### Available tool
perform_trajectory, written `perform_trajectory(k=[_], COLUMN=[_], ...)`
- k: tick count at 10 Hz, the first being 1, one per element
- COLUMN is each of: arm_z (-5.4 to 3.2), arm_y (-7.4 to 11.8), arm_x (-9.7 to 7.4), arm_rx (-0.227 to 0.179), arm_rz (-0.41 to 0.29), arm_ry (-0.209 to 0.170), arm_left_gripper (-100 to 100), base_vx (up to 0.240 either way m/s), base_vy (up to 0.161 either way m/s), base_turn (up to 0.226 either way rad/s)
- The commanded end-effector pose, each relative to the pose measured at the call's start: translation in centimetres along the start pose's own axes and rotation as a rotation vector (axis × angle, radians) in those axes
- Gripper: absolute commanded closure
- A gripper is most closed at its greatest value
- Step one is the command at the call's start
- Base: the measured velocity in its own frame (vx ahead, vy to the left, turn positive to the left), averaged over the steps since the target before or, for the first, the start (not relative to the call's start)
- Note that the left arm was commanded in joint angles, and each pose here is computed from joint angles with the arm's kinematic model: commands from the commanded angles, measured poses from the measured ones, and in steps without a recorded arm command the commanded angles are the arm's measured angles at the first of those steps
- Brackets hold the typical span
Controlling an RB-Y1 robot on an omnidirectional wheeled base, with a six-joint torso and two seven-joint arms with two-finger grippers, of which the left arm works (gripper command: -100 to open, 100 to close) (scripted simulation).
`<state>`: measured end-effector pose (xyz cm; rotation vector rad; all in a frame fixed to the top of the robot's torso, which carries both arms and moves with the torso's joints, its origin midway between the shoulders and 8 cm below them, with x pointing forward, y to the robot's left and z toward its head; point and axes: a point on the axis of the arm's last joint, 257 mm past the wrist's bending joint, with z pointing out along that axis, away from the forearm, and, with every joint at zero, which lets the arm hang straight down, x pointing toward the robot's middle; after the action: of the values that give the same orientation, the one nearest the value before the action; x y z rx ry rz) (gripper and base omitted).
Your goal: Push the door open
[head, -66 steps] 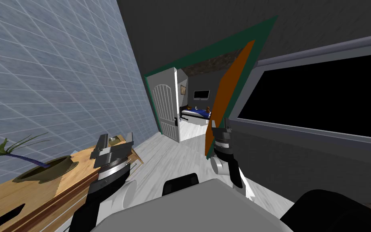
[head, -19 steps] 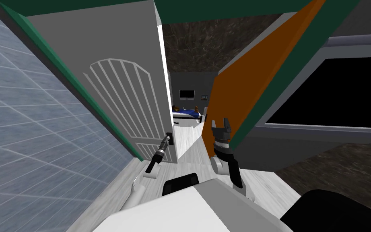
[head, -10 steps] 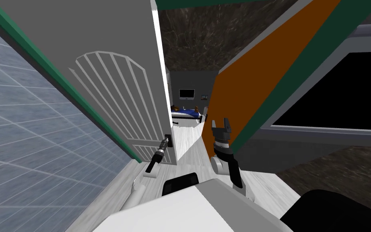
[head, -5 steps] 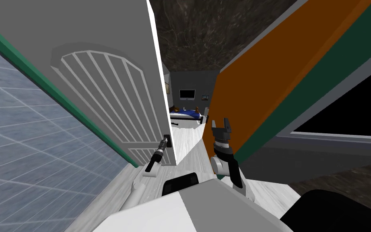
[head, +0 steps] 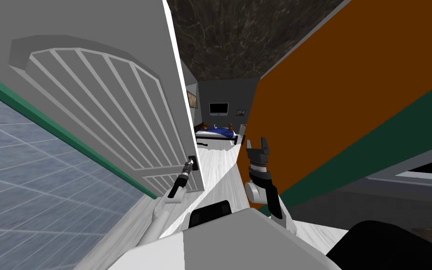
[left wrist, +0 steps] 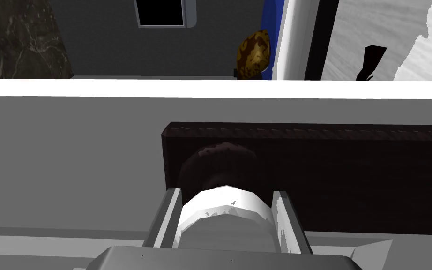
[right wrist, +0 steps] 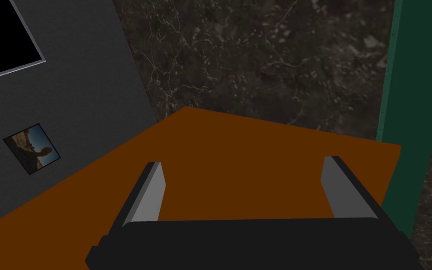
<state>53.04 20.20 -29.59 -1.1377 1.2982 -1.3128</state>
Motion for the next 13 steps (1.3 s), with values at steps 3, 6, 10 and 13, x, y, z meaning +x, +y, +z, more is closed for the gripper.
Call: perform_trajectory(k=[3, 6, 10, 13], arm_z=[0.35, 0.52, 0.65, 0.69], arm_y=[-0.4, -0.4, -0.3, -0.2], arm_x=[-2.7, -4.3, -6.3, -8.0], arm_rx=[0.006, 0.004, 0.002, -0.002], arm_rz=[0.01, 0.011, 0.011, 0.01], arm_ry=[-0.051, -0.086, -0.129, -0.168], arm_left_gripper=[100, 100, 100, 100], base_vx=[0.127, 0.119, 0.112, 0.147], base_vy=[-0.101, -0.1, -0.096, -0.111], base_turn=[0.069, 0.058, 0.058, 0.064])
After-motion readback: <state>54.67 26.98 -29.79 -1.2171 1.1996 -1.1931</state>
